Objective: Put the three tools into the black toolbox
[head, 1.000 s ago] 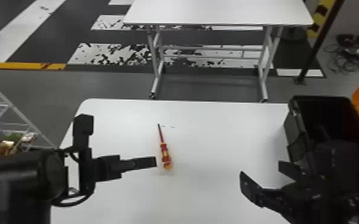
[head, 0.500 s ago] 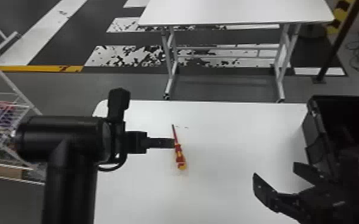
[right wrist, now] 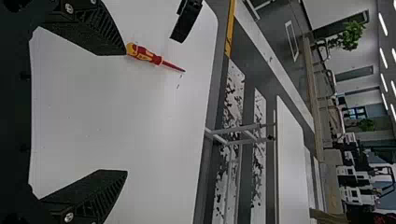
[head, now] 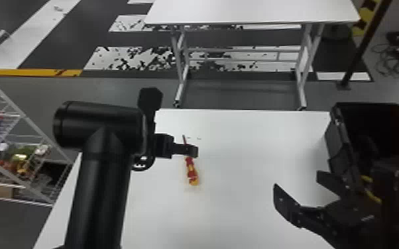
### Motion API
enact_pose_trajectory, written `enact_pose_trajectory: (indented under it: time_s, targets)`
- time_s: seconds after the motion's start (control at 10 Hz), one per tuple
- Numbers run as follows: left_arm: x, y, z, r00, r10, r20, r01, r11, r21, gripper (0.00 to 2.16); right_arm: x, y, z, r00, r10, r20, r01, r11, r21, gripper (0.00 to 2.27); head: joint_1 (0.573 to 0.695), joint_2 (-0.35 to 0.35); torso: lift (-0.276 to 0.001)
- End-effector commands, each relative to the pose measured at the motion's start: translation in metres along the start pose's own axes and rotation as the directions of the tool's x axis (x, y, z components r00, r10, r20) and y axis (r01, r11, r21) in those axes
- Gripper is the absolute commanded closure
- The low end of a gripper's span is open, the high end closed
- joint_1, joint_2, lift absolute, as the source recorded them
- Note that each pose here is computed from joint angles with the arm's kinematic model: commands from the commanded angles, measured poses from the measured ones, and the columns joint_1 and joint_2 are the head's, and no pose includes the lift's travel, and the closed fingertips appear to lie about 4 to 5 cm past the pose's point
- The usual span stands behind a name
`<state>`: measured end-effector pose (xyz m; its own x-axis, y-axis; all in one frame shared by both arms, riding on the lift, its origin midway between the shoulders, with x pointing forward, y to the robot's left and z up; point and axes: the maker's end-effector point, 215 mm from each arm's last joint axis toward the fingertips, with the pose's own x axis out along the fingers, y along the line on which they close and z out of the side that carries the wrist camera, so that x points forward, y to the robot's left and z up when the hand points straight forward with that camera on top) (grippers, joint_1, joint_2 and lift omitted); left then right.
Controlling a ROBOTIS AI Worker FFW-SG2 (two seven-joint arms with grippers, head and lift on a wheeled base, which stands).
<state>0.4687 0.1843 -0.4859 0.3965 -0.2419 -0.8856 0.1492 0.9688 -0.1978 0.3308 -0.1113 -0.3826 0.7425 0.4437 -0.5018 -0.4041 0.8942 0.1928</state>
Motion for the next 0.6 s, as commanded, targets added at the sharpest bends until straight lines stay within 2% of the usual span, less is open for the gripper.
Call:
enact_pose_trajectory:
  time_s: [0.0,0.2,0.5]
  targets:
    - [0.009,0.004,-0.004,0.999,0.031,-0.030,-0.031,0.999,-0.016,0.03,0.001,0.000,0.001,1.000,0.005,0.009,-0.005,1.000,-0.003,0.10,0.695,0.104,-0.051]
    - [0.014,0.018,-0.013,0.996,0.069,-0.049,-0.071,0.996,-0.054,0.05,0.001,0.000,0.004,1.000,0.011,0.018,-0.011,1.000,-0.005,0.10,0.695,0.118,-0.051]
    - [0.019,0.023,-0.021,0.996,0.058,-0.065,-0.065,0.992,-0.108,0.08,-0.001,-0.001,0.003,1.000,0.020,0.015,-0.020,1.000,-0.009,0.10,0.695,0.136,-0.051]
